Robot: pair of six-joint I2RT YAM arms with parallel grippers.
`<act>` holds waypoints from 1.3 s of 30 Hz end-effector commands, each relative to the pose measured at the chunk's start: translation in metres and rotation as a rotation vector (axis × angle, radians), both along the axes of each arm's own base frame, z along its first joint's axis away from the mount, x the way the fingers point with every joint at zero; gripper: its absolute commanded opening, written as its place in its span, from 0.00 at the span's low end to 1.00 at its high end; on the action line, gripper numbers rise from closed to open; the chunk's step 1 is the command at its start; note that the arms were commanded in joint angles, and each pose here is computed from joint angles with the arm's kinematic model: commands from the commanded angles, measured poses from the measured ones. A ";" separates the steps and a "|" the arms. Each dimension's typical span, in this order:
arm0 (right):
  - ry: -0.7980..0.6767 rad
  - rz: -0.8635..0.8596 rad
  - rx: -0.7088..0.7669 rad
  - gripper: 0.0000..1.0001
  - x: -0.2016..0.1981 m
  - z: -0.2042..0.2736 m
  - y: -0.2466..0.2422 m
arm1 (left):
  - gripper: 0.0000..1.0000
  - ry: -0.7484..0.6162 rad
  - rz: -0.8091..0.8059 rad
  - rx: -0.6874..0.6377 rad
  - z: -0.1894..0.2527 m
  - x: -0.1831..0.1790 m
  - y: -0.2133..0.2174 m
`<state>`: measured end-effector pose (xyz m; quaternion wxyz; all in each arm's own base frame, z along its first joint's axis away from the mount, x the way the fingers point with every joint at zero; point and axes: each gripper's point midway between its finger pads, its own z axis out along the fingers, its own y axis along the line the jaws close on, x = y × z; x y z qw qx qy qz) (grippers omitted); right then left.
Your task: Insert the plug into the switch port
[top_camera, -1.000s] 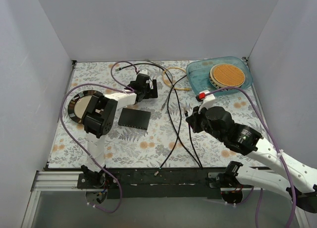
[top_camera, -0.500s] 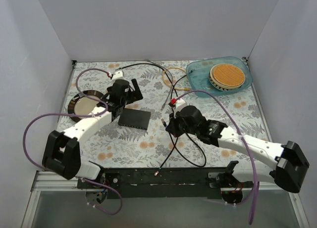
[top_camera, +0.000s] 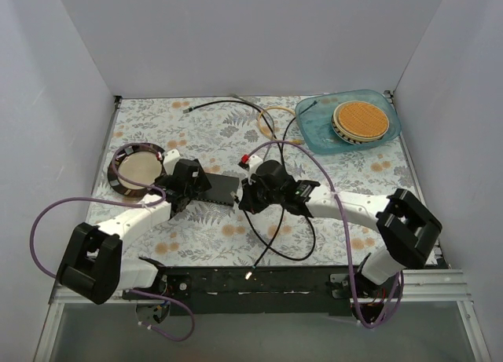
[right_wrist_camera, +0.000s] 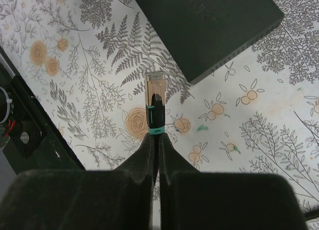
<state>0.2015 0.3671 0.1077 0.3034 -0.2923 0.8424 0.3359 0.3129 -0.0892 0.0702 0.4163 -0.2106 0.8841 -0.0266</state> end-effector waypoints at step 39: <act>0.158 -0.104 0.102 0.01 0.142 -0.049 0.046 | 0.98 -0.015 -0.306 -0.319 -0.005 -0.040 -0.071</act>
